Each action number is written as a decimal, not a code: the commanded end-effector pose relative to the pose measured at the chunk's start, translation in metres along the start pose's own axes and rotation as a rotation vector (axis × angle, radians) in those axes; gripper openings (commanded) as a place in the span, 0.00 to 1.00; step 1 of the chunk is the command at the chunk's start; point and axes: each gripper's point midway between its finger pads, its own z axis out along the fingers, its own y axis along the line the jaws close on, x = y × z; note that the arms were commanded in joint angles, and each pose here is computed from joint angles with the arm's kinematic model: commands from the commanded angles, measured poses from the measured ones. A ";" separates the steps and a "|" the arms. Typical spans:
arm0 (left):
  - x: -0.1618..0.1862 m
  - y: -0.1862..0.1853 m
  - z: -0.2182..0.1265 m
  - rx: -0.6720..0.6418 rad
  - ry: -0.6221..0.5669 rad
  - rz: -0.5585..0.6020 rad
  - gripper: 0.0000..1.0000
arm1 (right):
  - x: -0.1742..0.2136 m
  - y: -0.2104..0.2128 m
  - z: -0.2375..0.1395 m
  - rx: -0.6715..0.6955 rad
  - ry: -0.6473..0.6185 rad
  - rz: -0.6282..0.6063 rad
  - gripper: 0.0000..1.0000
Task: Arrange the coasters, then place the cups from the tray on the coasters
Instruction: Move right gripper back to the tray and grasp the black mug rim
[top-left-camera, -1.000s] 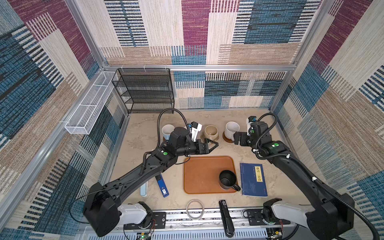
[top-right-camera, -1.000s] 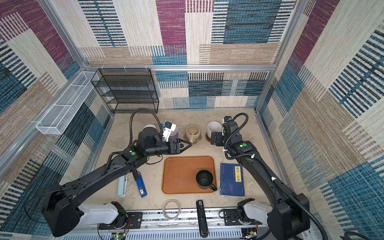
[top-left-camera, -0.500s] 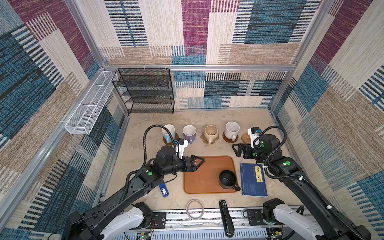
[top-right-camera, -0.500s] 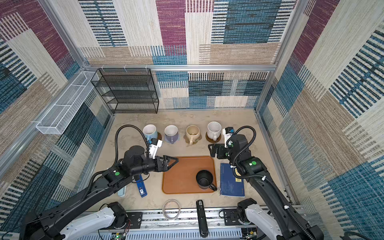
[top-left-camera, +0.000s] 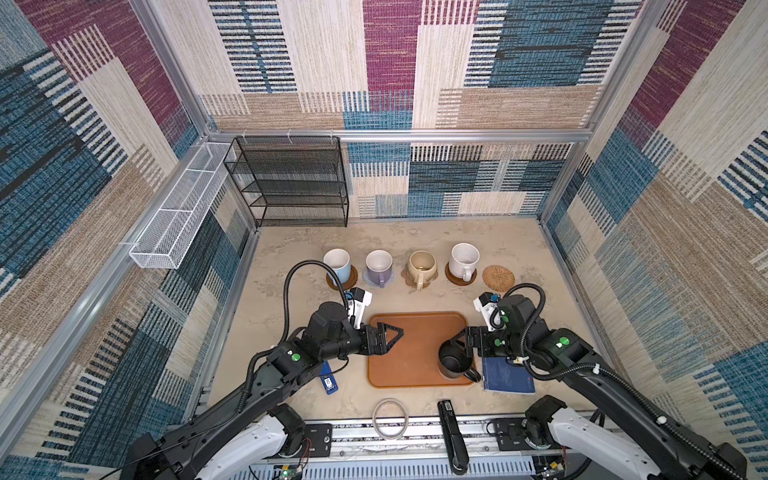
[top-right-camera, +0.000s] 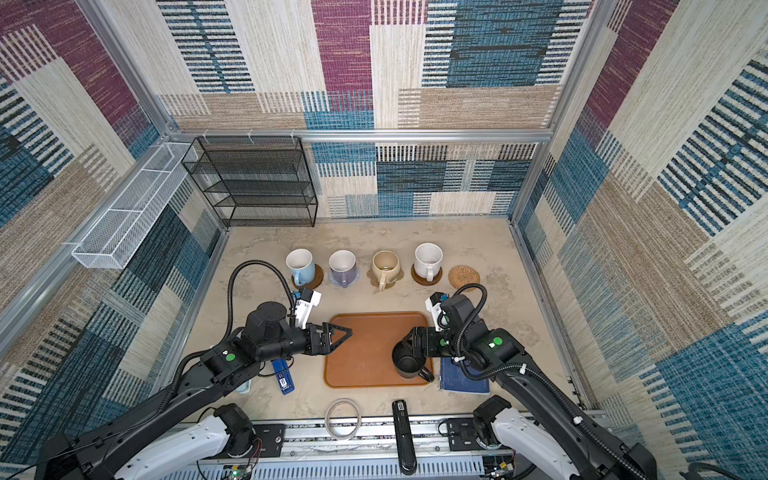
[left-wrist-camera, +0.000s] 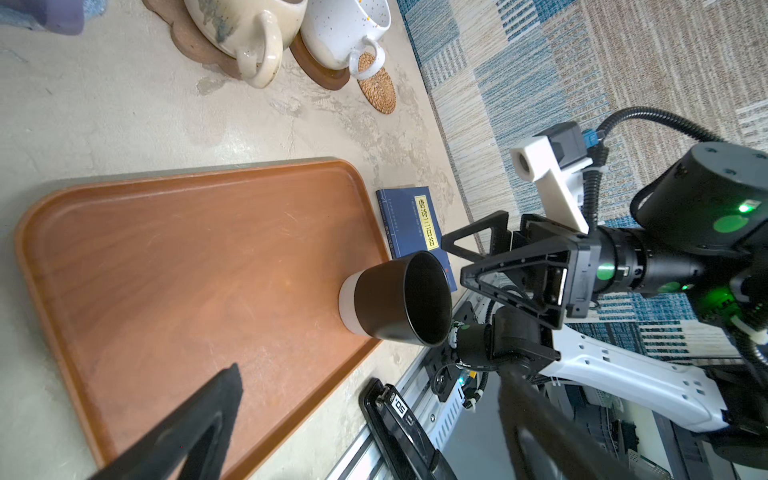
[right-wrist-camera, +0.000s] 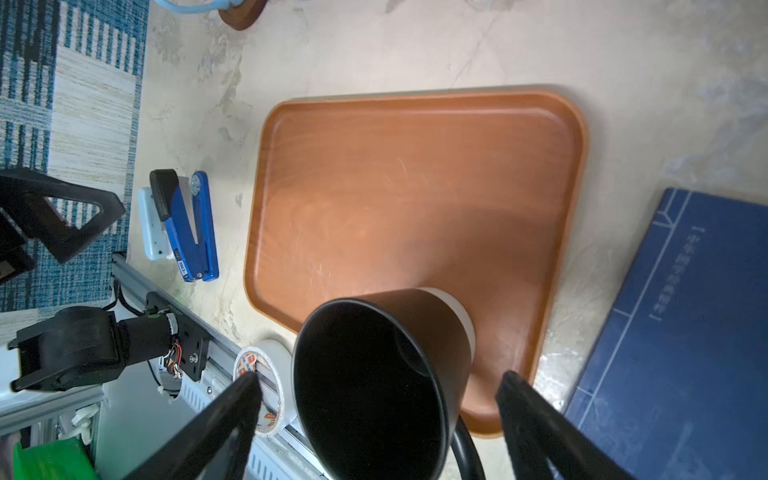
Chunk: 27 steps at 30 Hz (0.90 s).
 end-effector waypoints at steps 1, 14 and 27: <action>-0.004 -0.006 0.001 0.039 -0.020 0.016 0.99 | 0.019 -0.014 0.001 0.058 0.046 0.058 0.91; -0.001 -0.002 0.007 0.044 -0.019 -0.010 0.99 | 0.058 -0.003 0.006 0.011 0.155 0.027 0.88; 0.000 0.001 0.015 0.043 -0.008 -0.025 0.99 | 0.071 0.013 0.016 -0.014 0.177 -0.016 0.80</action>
